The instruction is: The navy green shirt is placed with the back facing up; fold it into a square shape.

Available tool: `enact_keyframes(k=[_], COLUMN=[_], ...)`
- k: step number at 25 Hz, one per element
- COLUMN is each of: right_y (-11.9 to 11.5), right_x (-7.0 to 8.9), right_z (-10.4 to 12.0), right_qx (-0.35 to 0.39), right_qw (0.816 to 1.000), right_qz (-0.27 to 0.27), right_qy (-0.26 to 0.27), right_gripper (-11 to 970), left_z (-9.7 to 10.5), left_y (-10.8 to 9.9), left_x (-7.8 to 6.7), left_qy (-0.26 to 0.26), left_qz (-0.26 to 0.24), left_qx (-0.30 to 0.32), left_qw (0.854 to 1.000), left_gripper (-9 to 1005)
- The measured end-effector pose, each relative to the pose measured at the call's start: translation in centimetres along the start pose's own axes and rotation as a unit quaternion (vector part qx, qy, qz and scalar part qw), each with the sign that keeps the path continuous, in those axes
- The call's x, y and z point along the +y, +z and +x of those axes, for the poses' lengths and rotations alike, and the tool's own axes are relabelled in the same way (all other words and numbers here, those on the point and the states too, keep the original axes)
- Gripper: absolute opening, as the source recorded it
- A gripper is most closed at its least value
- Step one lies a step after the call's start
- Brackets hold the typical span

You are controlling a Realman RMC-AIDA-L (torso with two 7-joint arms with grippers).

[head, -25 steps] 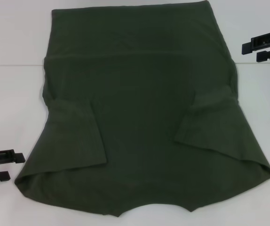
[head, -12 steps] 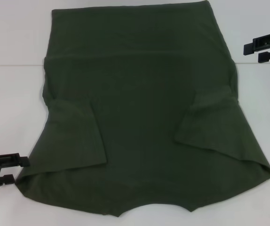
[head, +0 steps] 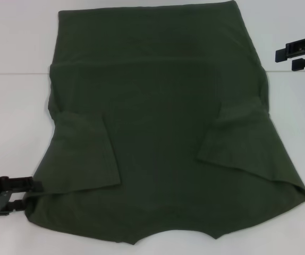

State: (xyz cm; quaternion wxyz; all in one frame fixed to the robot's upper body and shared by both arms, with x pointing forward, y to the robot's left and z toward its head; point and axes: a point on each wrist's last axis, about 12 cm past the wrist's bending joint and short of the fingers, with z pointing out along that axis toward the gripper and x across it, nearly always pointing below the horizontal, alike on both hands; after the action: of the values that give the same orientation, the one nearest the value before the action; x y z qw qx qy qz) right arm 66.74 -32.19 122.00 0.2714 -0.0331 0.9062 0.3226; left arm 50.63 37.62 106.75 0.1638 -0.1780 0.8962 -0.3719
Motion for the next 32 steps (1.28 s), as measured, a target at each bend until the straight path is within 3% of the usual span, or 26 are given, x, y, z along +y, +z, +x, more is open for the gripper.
enact_keyframes(k=[11, 21, 32], right_y=[0.0, -0.3, -0.3], right_x=[-0.1, -0.3, -0.3], right_z=[0.1, 0.1, 0.2], right_qx=[0.001, -0.004, 0.001], right_qw=[1.000, 1.000, 1.000], right_qz=[-0.001, -0.005, -0.004], right_qy=[0.002, 0.007, 0.000], right_gripper=[645, 645, 645], left_z=[-0.8, -1.2, -1.2], left_y=[2.5, 2.6, 2.6], left_x=[-2.4, -2.9, -2.9], left_qy=[0.029, 0.032, 0.032], left_qz=[0.020, 0.020, 0.018], left_qx=[0.033, 0.029, 0.029], left_qw=[0.999, 0.999, 0.999], left_gripper=[763, 745, 371])
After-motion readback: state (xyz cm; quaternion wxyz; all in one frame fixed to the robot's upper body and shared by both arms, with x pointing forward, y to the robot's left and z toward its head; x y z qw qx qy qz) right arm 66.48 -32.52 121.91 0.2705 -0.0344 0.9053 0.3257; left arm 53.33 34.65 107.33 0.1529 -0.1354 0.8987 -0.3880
